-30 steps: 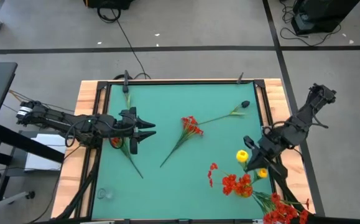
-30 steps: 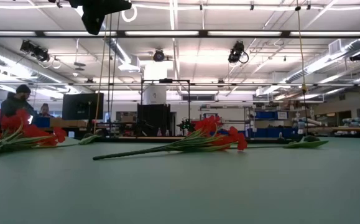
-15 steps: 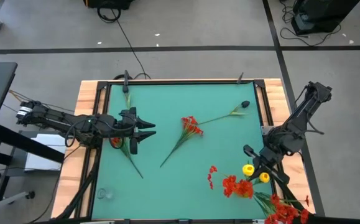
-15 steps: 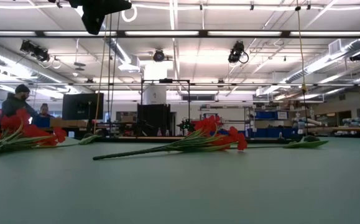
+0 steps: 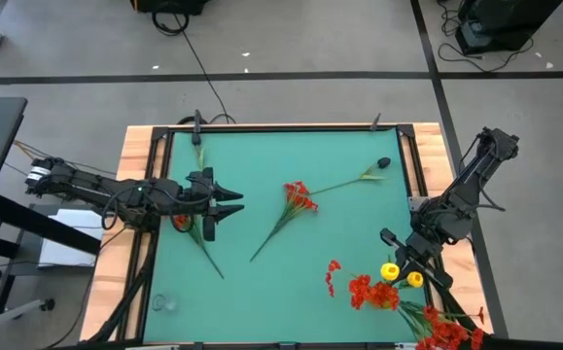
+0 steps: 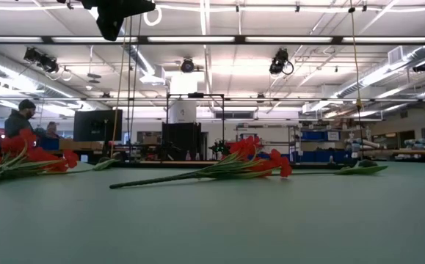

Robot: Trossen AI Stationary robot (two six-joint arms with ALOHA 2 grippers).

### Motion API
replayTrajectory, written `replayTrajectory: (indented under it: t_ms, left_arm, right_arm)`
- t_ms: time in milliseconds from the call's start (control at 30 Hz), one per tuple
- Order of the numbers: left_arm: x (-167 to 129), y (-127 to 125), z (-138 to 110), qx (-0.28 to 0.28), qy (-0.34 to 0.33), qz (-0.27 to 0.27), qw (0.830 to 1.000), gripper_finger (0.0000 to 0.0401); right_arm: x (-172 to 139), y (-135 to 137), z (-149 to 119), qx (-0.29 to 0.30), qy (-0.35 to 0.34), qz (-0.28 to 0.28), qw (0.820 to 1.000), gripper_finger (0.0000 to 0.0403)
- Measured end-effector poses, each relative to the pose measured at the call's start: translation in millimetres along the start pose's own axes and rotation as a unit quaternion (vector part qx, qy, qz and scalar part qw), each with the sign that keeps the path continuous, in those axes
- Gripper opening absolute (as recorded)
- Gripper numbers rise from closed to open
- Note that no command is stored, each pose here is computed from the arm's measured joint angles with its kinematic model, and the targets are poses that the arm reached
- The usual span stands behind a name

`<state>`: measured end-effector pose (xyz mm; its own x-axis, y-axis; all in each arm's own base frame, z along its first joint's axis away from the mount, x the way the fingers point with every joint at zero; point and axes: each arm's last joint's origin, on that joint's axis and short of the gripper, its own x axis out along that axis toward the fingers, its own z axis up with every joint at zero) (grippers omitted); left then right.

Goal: Sort flowers into vase by color
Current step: Put the yellow flower into the yellow flower vase

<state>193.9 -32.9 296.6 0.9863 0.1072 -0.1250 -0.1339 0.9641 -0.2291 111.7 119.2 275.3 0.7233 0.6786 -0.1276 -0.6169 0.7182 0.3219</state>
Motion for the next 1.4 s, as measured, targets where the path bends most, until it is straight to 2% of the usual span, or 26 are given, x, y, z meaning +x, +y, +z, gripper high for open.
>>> replayTrajectory:
  t_ms: [433, 633, 800, 1067, 1267, 1400]
  left_arm:
    - [0.0, 0.0, 0.0, 0.000, 0.000, 0.000, 1.000, 0.0149]
    - [0.0, 0.0, 0.0, 0.000, 0.000, 0.000, 1.000, 0.0149]
    - [0.0, 0.0, 0.0, 0.000, 0.000, 0.000, 1.000, 0.0149]
    - [0.0, 0.0, 0.1, 0.000, 0.000, 0.000, 1.000, 0.0149]
    - [0.0, 0.0, 0.1, 0.000, 0.000, 0.000, 1.000, 0.0149]
    - [0.0, 0.0, 0.1, 0.000, 0.000, 0.000, 1.000, 0.0149]
  right_arm:
    - [0.0, -0.7, -0.7, 0.008, 0.004, -0.003, 1.000, 0.0106]
    - [-0.6, -0.7, -0.3, -0.003, 0.002, -0.003, 1.000, 0.0127]
    - [-0.6, 0.0, -1.5, -0.042, 0.011, 0.008, 0.999, 0.0109]
    - [-0.9, -2.8, -8.0, -0.079, 0.045, -0.004, 0.996, 0.0011]
    - [-1.1, -3.2, -9.4, -0.079, 0.053, -0.005, 0.995, 0.0021]
    - [-1.1, -2.6, -9.6, -0.032, 0.056, 0.003, 0.998, 0.0024]
